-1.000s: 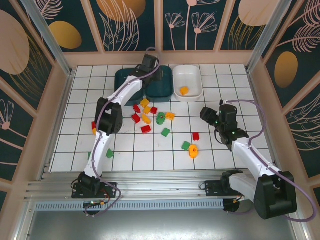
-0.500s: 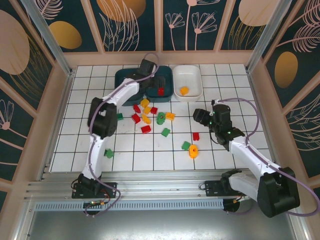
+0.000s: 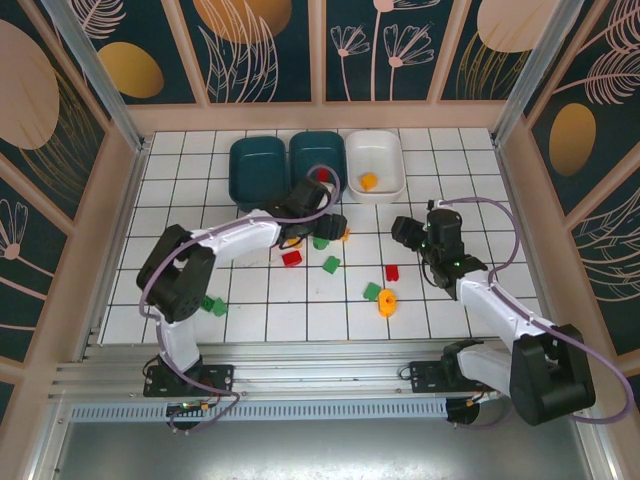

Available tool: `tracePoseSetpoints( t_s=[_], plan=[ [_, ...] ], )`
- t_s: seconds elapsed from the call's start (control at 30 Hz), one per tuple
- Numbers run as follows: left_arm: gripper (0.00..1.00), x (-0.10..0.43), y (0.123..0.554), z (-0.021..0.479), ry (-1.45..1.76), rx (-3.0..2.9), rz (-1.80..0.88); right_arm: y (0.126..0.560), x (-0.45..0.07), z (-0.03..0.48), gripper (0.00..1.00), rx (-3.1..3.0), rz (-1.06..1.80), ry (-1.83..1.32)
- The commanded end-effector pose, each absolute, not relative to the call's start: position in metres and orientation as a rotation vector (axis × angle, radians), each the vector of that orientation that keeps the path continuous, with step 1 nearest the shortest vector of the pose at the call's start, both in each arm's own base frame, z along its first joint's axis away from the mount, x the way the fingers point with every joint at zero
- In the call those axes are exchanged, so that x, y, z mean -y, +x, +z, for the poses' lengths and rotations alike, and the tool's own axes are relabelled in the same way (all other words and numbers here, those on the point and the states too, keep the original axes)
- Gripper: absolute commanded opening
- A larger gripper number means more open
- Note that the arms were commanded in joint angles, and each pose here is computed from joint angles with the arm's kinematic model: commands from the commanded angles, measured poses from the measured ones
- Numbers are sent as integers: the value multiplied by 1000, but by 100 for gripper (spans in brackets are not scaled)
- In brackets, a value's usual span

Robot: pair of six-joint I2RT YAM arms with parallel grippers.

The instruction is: Sort the legos into containers by color

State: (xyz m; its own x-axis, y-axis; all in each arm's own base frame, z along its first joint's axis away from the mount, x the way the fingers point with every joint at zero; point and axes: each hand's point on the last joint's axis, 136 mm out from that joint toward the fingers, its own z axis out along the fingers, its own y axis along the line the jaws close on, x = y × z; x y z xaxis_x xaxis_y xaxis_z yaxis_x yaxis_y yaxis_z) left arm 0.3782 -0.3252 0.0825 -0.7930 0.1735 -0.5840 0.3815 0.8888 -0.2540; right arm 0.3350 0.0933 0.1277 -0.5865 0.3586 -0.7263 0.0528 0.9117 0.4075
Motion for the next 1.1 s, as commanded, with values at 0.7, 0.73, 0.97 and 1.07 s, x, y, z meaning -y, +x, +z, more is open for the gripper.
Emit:
tracePoseSetpoints(
  t_s=[0.7, 0.73, 0.97, 1.07],
  plan=[
    [28, 313, 376, 51, 410, -2522, -349, 340, -104, 117, 70, -2197, 462, 283],
    [26, 315, 374, 60, 409, -2507, -372, 340, -105, 118, 70, -2193, 467, 282],
    [21, 280, 404, 154, 184, -2295, -326, 353, -147, 115, 69, -2235, 505, 80],
    [20, 244, 435, 172, 14, -2261, -366, 364, -171, 104, 70, -2290, 478, -69]
  ],
)
